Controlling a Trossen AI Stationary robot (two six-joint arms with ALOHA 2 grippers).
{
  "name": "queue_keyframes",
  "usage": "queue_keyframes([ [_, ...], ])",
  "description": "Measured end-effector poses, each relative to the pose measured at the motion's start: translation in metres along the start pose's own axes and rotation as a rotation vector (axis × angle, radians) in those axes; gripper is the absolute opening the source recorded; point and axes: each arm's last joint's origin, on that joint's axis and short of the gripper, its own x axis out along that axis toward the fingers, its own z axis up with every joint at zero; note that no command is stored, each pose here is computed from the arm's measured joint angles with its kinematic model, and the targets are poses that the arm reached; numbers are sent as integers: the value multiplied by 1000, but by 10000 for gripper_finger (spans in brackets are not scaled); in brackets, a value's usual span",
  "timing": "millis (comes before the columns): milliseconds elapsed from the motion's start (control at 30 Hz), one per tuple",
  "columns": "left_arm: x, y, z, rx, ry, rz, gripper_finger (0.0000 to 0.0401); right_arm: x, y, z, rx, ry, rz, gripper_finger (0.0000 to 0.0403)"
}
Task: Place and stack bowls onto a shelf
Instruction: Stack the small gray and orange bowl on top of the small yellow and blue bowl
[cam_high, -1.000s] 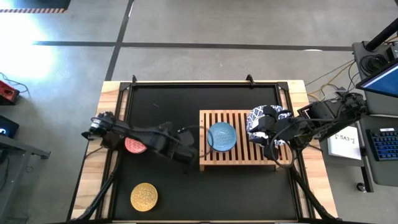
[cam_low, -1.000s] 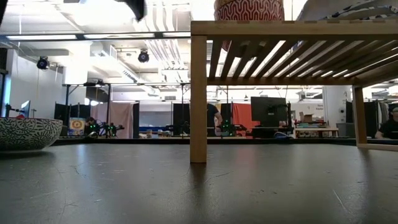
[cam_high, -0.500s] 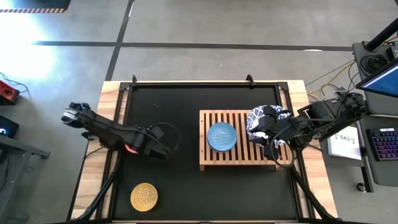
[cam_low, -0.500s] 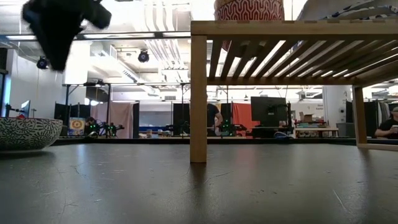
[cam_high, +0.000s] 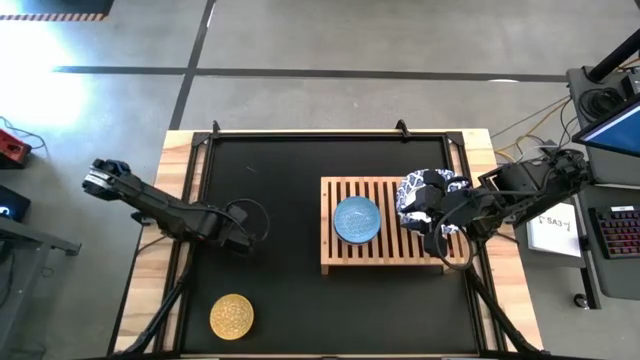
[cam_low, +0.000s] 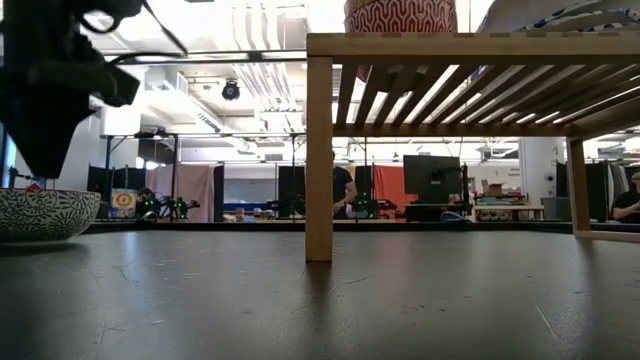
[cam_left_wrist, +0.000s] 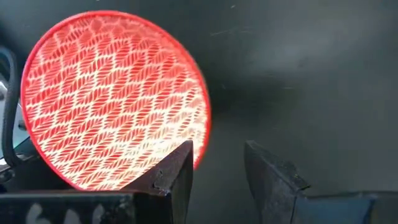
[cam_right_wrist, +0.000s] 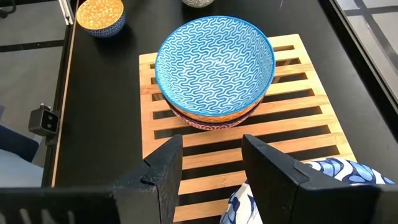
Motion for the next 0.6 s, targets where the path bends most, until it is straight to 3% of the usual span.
queue_keyframes([
  [433,41,7,-6,-37,8,20,123,0,0,1,-1,-8,3,155],
  [600,46,10,-7,-37,-7,29,81,0,0,1,5,-9,3,155],
])
